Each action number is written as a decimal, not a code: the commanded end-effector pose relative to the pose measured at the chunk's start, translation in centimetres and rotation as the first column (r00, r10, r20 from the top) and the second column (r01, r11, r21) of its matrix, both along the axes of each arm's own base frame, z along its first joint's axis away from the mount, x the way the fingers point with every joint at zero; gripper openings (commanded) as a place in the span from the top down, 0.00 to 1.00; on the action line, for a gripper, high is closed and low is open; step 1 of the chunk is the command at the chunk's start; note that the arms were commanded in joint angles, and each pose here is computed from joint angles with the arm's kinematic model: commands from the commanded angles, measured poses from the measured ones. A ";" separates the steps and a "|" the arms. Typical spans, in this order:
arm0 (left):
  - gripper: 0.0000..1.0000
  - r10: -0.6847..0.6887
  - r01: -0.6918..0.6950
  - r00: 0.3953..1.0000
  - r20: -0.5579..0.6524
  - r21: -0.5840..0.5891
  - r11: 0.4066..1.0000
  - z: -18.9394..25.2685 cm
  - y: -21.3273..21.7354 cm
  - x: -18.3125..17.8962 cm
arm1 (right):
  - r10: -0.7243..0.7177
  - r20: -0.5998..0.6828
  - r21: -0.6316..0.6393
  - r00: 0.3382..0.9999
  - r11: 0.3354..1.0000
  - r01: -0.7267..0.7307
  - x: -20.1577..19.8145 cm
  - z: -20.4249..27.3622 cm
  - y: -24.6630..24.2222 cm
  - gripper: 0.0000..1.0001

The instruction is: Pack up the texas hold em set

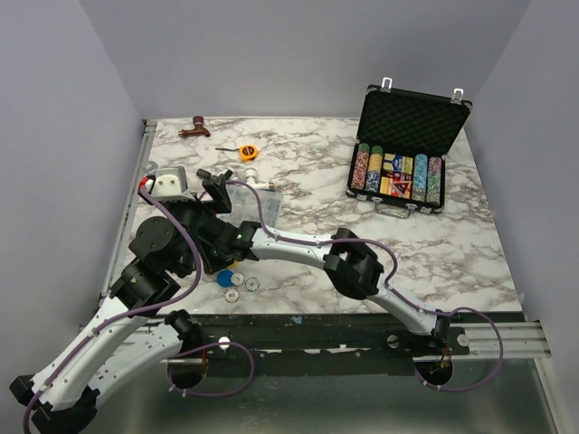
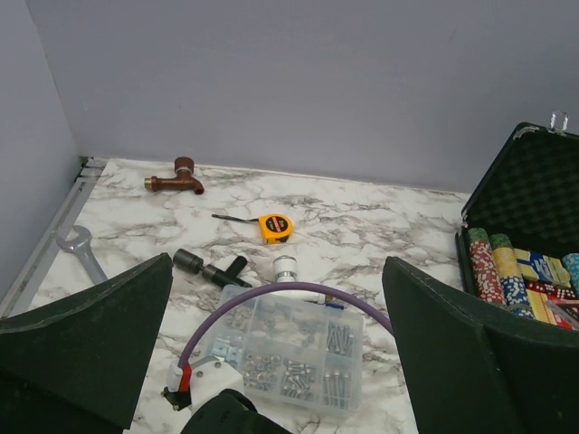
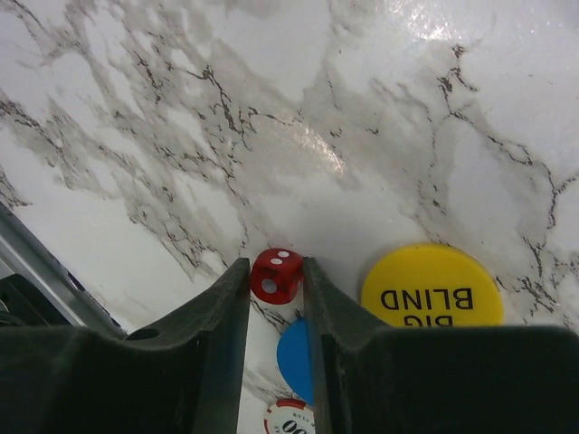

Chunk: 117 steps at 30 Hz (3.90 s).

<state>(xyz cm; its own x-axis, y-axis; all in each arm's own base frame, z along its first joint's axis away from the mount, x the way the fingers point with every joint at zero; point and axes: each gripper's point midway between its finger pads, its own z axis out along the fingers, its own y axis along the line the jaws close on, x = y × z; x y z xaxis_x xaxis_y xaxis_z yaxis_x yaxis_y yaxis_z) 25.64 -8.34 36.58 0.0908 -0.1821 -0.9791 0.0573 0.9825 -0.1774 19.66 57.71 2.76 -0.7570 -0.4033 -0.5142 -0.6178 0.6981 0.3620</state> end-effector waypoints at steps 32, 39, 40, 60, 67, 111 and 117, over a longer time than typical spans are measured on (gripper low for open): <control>0.01 -0.280 0.285 0.958 -0.057 0.114 0.952 2.5 -6.7 1.1 | -0.851 0.195 0.180 0.488 0.520 0.835 22.2 11.5 -44.0 0.99; 0.01 -0.345 0.346 0.938 -0.034 0.150 0.926 0.9 -7.4 0.2 | -0.930 0.181 0.116 0.321 0.344 0.932 26.3 9.0 -53.2 0.99; 0.01 -0.338 0.339 0.941 -0.033 0.151 0.929 0.9 -7.3 0.3 | -0.929 0.182 0.132 0.323 0.349 0.928 27.1 8.8 -53.4 0.99; 0.01 -0.329 0.336 0.942 -0.064 0.169 0.927 -0.8 -8.1 0.8 | -0.929 0.234 0.007 0.286 0.296 0.955 30.3 4.3 -55.1 0.99; 0.01 -0.328 0.336 0.942 -0.075 0.173 0.926 -1.2 -8.3 1.0 | -0.928 0.239 0.015 0.286 0.298 0.954 31.3 3.7 -55.3 0.99; 0.01 -0.331 0.343 0.939 -0.095 0.180 0.922 -1.7 -8.7 1.2 | -0.922 0.203 0.095 0.329 0.353 0.931 32.1 6.8 -54.6 0.55; 0.01 -0.331 0.342 0.939 -0.090 0.180 0.922 -1.5 -8.6 1.2 | -0.917 0.200 0.091 0.345 0.368 0.925 32.4 6.7 -54.3 0.62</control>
<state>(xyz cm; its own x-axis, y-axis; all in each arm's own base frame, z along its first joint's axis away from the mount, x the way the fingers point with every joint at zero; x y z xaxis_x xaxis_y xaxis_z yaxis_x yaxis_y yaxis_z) 26.99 -16.84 34.64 -0.0134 0.0072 -0.9999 0.3772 0.9261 0.0017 51.51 3.55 7.60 -0.5680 0.4774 -0.6704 0.3895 0.8735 0.2920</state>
